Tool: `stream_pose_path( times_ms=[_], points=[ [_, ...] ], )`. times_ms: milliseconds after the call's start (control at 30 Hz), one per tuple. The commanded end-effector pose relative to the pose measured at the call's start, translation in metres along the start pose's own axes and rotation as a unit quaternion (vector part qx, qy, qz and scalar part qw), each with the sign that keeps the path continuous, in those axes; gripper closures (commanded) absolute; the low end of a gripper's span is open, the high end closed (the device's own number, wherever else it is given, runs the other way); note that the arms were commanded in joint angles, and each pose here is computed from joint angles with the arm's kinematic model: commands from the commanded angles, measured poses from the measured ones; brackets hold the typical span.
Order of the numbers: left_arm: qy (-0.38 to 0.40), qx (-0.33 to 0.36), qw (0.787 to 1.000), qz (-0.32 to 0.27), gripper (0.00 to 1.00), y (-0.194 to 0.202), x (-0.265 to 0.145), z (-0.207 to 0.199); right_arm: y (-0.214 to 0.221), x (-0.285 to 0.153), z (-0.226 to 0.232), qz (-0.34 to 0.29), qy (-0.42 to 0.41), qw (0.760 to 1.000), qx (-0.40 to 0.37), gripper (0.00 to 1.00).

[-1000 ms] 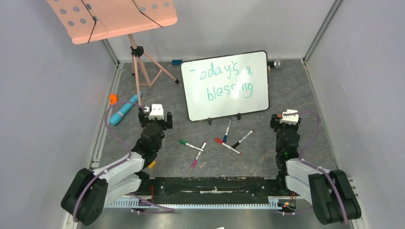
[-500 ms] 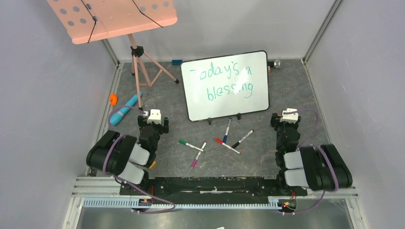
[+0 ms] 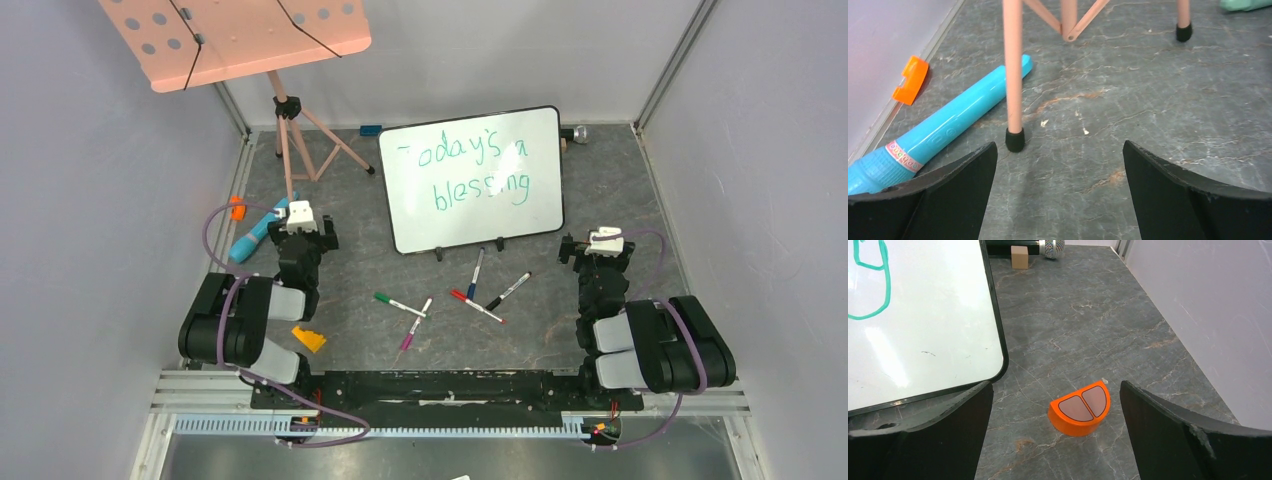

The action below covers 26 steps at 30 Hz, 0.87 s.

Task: Write a sentence on the whiteboard
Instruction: Reset both arms

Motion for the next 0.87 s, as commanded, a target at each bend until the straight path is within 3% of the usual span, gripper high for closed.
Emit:
stream_pose_path(
  times_ms=[0, 833],
  points=[
    [-0.02, -0.04, 0.999, 0.009, 0.0, -0.0011, 0.0032, 0.0071, 0.0194, -0.0262, -0.0042, 0.017, -0.007, 1.0, -0.009, 0.02],
    [-0.019, -0.038, 0.999, 0.006, 0.0, -0.0018, 0.0021, 0.0074, 0.0191, -0.0258, -0.004, 0.017, -0.007, 1.0, -0.009, 0.02]
  ],
)
Point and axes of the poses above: each gripper's point midway between its finger pads, its own x axis out along the fingers, its own z axis along the line the jaws close on, y = z × x, the point moved 1 cm from there along -x, back along the fingers, and after that the axes turned 3 degrees about x, right-handed, at the moved point
